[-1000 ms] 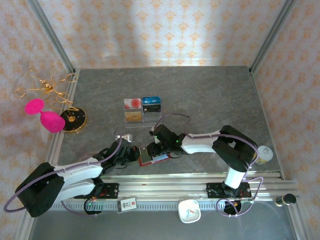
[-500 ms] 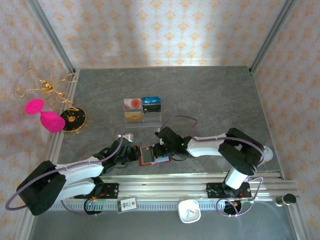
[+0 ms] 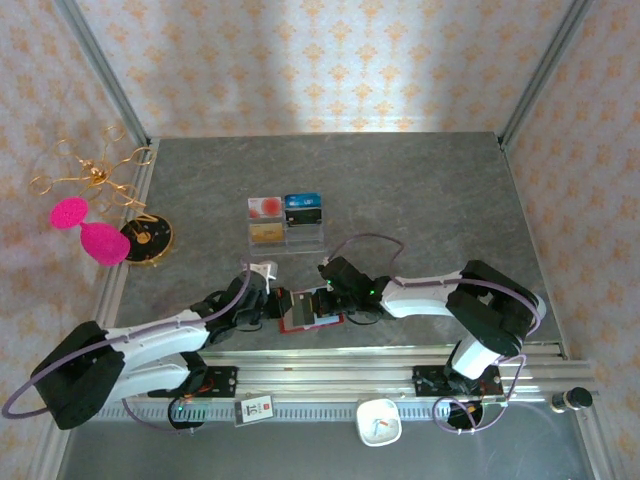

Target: Take the credit cards out of the card holder

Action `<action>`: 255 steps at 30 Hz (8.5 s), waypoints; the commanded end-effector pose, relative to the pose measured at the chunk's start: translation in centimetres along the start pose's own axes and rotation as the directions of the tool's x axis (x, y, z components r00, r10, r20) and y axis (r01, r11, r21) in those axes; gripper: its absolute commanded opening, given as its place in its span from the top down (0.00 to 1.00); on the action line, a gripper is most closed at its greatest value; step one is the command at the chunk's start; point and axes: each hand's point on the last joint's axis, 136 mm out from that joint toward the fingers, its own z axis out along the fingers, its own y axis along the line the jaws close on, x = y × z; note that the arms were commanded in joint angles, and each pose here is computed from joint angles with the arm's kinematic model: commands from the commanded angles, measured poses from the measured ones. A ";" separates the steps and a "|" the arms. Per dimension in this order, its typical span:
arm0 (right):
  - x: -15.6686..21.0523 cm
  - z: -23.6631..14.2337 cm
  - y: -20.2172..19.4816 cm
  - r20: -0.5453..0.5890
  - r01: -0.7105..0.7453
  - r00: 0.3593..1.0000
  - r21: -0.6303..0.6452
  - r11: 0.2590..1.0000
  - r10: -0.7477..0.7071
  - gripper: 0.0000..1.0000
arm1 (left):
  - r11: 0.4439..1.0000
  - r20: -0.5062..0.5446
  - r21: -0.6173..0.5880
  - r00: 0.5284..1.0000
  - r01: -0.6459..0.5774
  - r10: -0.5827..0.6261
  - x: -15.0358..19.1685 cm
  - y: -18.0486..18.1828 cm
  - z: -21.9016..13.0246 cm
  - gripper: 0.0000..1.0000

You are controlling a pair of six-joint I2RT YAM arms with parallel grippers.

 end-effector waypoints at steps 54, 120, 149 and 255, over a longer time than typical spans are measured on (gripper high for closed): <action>-1.6 -4.9 -2.7 0.157 -0.009 0.988 0.070 0.997 -0.002 1.00 | 0.996 -0.106 -0.050 0.992 -0.079 0.074 2.9 1.6 1.8 1.00; -23.9 -3.5 0.7 -0.220 0.986 0.158 0.086 0.142 -0.963 1.00 | 0.987 0.523 -0.153 0.851 0.042 0.044 -11.5 -0.9 -13.6 0.01; -24.9 -5.2 4.7 -0.103 0.957 0.257 0.164 0.238 -0.961 0.45 | 0.996 0.507 -0.077 0.862 0.046 0.000 -10.9 -1.2 -13.0 0.01; -15.2 -26.4 -28.8 0.837 -0.463 0.391 0.539 0.704 -0.383 0.00 | 0.735 0.702 -0.656 0.495 0.170 0.512 -23.3 17.0 -13.5 0.00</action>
